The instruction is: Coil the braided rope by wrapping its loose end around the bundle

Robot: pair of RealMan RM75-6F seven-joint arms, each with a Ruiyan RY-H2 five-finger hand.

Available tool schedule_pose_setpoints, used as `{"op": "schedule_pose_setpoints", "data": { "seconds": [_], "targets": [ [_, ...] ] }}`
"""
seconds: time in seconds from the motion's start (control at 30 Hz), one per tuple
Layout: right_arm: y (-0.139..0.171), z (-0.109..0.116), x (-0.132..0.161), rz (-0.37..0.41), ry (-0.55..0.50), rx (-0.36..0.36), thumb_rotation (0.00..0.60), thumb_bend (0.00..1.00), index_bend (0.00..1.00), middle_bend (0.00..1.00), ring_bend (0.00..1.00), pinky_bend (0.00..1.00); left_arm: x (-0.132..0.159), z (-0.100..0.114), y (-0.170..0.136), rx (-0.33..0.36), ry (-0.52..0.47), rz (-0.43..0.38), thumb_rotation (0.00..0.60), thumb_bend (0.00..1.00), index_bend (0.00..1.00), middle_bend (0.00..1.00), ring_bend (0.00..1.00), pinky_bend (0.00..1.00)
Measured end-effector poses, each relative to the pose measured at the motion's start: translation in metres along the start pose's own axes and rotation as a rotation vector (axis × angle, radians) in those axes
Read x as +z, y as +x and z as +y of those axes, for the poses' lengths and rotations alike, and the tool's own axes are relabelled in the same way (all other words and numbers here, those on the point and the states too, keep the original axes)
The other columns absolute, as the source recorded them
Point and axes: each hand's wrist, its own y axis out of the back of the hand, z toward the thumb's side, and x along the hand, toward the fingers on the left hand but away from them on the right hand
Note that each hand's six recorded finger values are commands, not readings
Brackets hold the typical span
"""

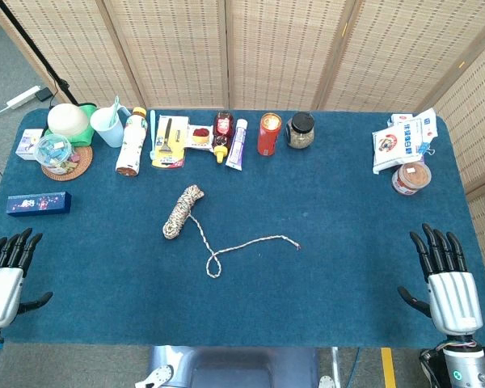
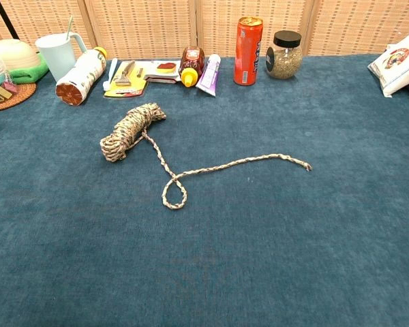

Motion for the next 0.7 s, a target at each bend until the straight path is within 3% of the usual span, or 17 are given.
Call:
{"op": "schedule_pose_setpoints", "data": {
  "seconds": [0.2, 0.4, 0.7],
  "targets": [
    [0.001, -0.002, -0.003, -0.021, 0.019, 0.016, 0.600, 0.00, 0.00, 0.00, 0.00, 0.00, 0.001, 0.003, 0.000, 0.055, 0.030, 0.003, 0.600, 0.00, 0.00, 0.00, 0.00, 0.00],
    [0.001, -0.006, -0.006, -0.054, 0.027, 0.067, 0.600, 0.00, 0.00, 0.00, 0.00, 0.00, 0.004, 0.004, -0.001, 0.068, 0.020, -0.011, 0.600, 0.00, 0.00, 0.00, 0.00, 0.00],
    [-0.005, -0.011, 0.006, -0.009, -0.011, 0.060, 0.600, 0.00, 0.00, 0.00, 0.00, 0.00, 0.008, 0.003, -0.001, 0.062, -0.006, -0.039, 0.600, 0.00, 0.00, 0.00, 0.00, 0.00]
  ]
}}
